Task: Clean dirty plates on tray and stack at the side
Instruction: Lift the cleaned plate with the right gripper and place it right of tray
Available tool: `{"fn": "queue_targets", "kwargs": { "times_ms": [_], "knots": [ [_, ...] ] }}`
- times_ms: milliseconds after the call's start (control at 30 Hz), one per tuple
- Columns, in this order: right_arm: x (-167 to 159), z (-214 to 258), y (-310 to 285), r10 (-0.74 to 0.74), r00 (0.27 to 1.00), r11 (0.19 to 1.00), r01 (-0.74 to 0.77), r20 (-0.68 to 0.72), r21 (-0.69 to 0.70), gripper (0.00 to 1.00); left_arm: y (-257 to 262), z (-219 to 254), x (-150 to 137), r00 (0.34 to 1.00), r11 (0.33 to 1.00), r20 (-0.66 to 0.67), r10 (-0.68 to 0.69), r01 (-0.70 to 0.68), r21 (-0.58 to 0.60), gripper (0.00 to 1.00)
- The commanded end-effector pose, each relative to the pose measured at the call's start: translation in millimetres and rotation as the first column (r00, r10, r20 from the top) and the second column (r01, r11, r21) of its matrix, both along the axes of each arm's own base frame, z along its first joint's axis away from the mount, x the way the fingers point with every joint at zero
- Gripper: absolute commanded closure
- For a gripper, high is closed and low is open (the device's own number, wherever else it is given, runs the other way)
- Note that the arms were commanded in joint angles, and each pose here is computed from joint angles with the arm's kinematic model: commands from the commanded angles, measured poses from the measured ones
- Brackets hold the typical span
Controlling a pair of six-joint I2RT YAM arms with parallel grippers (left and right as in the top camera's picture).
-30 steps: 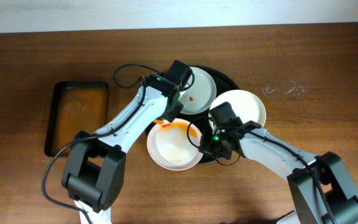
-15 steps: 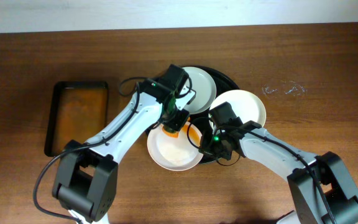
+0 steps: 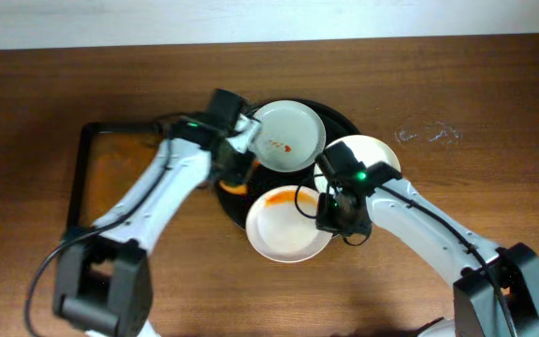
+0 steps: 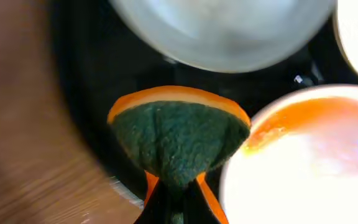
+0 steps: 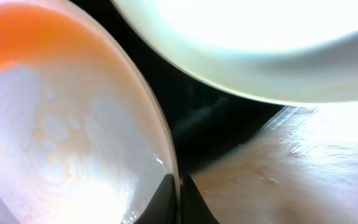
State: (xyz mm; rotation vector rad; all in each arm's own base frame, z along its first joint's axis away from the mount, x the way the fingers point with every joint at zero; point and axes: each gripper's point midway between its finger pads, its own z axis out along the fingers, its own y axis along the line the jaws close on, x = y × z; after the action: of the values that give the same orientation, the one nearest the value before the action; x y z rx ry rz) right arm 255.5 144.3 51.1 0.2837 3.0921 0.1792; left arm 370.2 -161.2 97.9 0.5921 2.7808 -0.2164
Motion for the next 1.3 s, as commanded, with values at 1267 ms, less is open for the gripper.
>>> {"fn": "queue_targets", "kwargs": {
  "times_ms": [1267],
  "knots": [
    [92.8,189.0,-15.9,0.68,0.715,0.386,-0.161,0.162,-0.908,0.96,14.7,24.9,4.8,0.998,0.992,0.013,0.068,-0.066,-0.107,1.0]
  ]
}}
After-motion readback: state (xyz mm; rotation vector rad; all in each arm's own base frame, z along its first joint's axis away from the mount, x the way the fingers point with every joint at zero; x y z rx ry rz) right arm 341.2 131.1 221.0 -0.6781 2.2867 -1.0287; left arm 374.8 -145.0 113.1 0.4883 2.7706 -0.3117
